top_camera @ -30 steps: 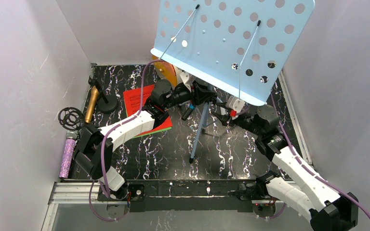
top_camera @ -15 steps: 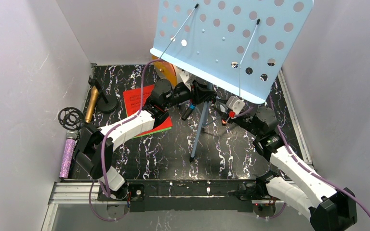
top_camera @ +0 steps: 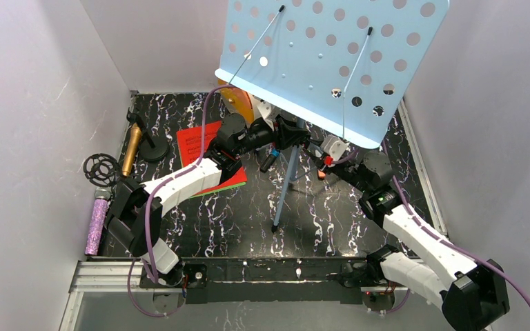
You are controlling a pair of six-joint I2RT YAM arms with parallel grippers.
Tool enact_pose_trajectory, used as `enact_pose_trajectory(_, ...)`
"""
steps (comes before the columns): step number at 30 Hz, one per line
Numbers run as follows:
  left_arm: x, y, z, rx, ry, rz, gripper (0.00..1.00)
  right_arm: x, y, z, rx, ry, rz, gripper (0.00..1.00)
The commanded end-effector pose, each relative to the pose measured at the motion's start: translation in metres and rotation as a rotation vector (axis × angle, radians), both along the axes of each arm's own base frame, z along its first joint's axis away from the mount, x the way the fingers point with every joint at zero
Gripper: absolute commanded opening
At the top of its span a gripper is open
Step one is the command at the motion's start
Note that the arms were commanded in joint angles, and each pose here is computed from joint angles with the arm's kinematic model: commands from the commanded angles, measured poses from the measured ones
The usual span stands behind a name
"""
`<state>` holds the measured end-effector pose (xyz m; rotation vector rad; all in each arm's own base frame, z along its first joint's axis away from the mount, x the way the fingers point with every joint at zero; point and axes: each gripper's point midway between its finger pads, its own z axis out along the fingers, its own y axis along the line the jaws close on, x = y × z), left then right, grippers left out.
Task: Pack up the instrument practice props
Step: Unscrew the knob on the music stand.
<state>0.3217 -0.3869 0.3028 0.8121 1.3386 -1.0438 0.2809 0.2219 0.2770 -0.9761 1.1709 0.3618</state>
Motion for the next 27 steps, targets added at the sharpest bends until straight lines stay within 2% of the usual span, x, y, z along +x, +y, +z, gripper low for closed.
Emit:
enact_pose_trajectory(1,-0.006,0.007,-0.092,0.195,0.269,0.01,0.0,0.0,0.008,0.033,0.042,-0.09,0.037,0.38)
enact_pose_trajectory(8,-0.006,0.006,-0.092,0.195,0.269,0.008,0.0,0.004,0.008,0.039,0.023,-0.123,0.028,0.27)
enact_pose_trajectory(12,-0.006,0.006,-0.094,0.197,0.274,0.007,0.0,0.009,0.006,0.04,-0.043,-0.176,0.013,0.2)
enact_pose_trajectory(16,-0.006,0.006,-0.094,0.197,0.274,0.006,0.0,0.017,0.0,0.034,-0.219,-0.291,-0.022,0.12)
enact_pose_trajectory(19,-0.006,0.006,-0.094,0.197,0.274,0.007,0.0,0.021,-0.006,0.032,-0.405,-0.445,-0.047,0.06)
enact_pose_trajectory(24,-0.006,0.006,-0.096,0.2,0.278,0.007,0.0,0.022,-0.004,0.026,-0.685,-0.689,-0.105,0.03)
enact_pose_trajectory(27,-0.005,0.006,-0.097,0.201,0.279,0.007,0.0,0.02,-0.002,0.024,-0.805,-0.826,-0.125,0.02)
